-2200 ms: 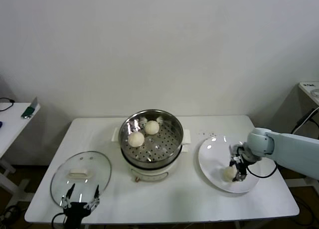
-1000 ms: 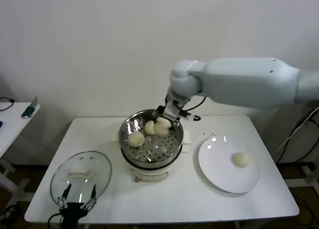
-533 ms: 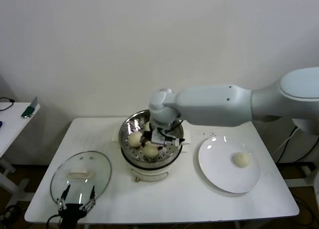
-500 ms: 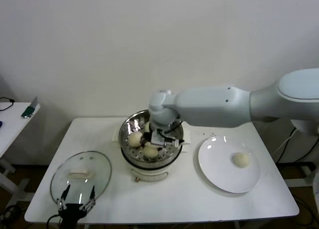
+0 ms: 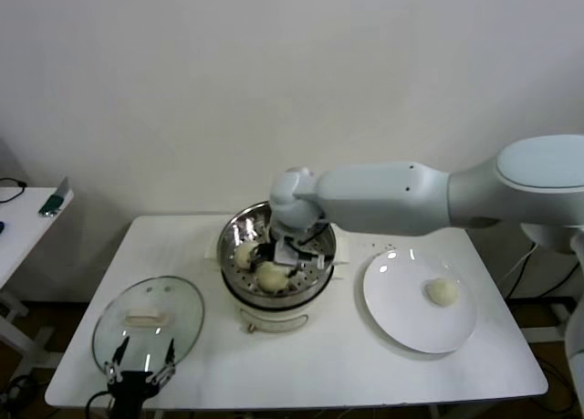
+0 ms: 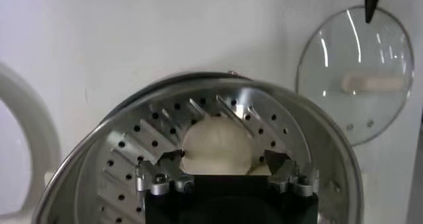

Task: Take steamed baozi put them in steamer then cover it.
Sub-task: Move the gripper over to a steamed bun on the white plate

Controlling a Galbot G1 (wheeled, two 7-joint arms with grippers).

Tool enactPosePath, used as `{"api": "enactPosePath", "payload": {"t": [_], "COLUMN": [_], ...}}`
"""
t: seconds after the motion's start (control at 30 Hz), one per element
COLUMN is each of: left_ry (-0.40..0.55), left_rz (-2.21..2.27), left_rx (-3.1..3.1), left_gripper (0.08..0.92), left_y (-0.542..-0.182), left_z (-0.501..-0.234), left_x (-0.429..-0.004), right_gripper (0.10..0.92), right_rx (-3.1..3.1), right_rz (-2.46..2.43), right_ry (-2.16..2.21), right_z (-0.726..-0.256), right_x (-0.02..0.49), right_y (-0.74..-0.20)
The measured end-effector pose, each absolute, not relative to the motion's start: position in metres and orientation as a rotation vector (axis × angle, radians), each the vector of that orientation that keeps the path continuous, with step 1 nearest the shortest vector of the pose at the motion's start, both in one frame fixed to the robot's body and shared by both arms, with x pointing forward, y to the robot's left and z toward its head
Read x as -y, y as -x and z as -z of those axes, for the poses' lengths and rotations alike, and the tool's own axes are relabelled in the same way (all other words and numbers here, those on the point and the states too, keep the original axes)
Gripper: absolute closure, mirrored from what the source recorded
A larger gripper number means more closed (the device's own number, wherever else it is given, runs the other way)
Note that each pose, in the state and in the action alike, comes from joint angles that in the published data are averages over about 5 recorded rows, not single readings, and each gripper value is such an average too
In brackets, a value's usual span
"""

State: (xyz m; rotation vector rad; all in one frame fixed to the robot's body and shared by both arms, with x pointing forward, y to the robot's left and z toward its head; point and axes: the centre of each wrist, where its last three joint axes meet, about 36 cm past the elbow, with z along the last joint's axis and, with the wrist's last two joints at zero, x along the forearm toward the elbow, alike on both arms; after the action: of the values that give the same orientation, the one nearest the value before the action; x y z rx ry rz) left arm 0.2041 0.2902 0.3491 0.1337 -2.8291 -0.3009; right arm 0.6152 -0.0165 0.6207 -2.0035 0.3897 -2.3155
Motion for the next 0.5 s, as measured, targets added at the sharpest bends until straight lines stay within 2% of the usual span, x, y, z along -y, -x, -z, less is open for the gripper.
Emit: {"api": "enactPosePath", "payload": {"t": [0.2, 0.33, 0.5], "left_ry": [-0.131, -0.127, -0.123], "left_rz": [0.304, 0.307, 0.304], "left_rx": [2.832, 2.834, 2.839], "left_gripper": [0.177, 0.177, 0.177], "left_y": [-0.204, -0.204, -0.205], "left_z": [-0.349, -0.350, -0.350], "left_x": [-0.290, -0.291, -0.290], "right_gripper": [0.199, 0.200, 0.200], "right_rx": [-0.628, -0.922, -1.372], "right_rz": [2.416, 2.486, 2.537], "right_ry": [2.094, 2.167, 2.221], "right_z": [-0.660, -0.677, -0.675], "right_x": [0.076, 0.139, 0.229], "right_y": [-0.643, -0.657, -0.661]}}
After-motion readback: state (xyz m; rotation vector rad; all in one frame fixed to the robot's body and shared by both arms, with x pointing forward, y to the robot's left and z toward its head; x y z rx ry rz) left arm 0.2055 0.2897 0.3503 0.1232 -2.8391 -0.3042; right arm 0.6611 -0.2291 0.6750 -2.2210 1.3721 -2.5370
